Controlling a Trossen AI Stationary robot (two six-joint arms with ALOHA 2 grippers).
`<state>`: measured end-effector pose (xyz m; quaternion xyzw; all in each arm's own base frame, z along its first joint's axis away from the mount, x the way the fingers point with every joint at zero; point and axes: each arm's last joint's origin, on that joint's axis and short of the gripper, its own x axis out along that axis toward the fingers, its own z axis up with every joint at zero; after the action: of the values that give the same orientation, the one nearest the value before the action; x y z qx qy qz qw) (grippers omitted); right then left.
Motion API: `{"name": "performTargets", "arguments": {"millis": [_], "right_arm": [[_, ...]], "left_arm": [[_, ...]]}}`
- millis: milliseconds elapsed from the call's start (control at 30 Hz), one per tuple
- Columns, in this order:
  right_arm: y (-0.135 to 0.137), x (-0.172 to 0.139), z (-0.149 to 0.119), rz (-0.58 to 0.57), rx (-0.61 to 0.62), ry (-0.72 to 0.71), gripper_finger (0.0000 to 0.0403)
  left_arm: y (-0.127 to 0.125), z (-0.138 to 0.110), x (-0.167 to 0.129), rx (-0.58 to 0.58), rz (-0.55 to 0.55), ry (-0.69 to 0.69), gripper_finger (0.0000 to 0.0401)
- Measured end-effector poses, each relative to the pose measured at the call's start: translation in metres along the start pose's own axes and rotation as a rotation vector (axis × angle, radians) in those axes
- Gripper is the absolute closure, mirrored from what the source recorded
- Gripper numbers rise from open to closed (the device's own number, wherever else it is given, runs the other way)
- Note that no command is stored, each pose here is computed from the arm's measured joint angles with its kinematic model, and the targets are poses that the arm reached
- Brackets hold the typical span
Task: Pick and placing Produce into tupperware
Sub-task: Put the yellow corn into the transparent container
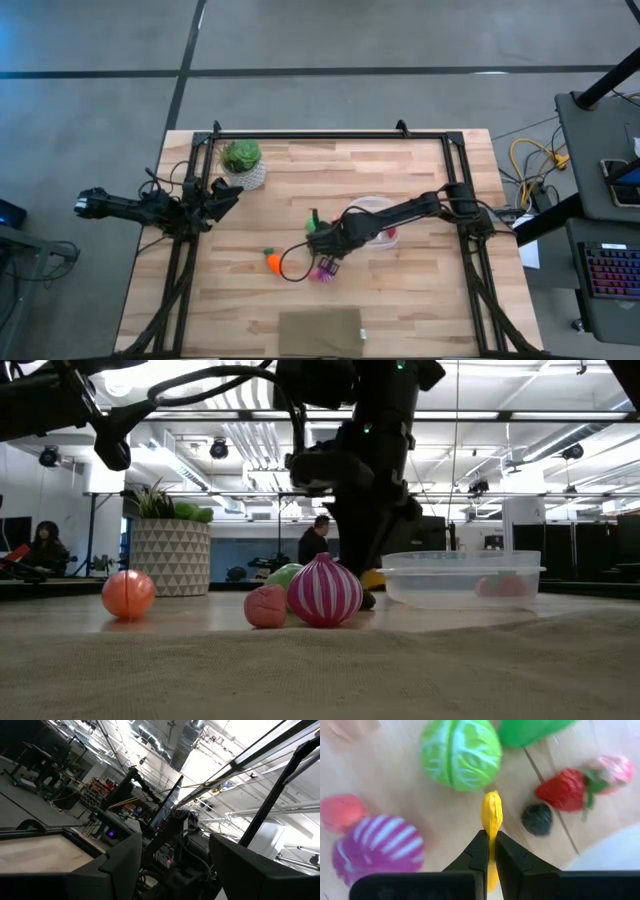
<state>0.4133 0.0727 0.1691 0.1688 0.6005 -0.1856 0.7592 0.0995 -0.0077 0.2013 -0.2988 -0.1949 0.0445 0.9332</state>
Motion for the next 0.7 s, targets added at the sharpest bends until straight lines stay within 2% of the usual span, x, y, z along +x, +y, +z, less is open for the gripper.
{"name": "performTargets", "arguments": {"millis": [100,233,433,567,700], "right_arm": [[0.000,-0.010,0.001,-0.030,-0.004,0.026,0.0385],[0.000,-0.040,0.005,-0.078,0.039,0.002,0.0385],[-0.017,-0.088,-0.005,-0.201,0.215,0.012,0.0385],[-0.030,-0.093,-0.023,-0.206,0.307,0.048,0.0385],[-0.048,-0.080,-0.046,-0.226,0.436,0.124,0.0385]], "left_arm": [[0.000,0.000,0.000,0.000,0.001,0.000,0.0183],[0.000,0.000,0.000,0.002,0.001,0.001,0.0182],[0.000,0.000,0.000,0.002,0.003,-0.001,0.0183],[0.000,0.000,0.000,0.002,0.004,0.000,0.0183],[0.000,0.000,0.000,0.002,0.004,0.000,0.0182]]}}
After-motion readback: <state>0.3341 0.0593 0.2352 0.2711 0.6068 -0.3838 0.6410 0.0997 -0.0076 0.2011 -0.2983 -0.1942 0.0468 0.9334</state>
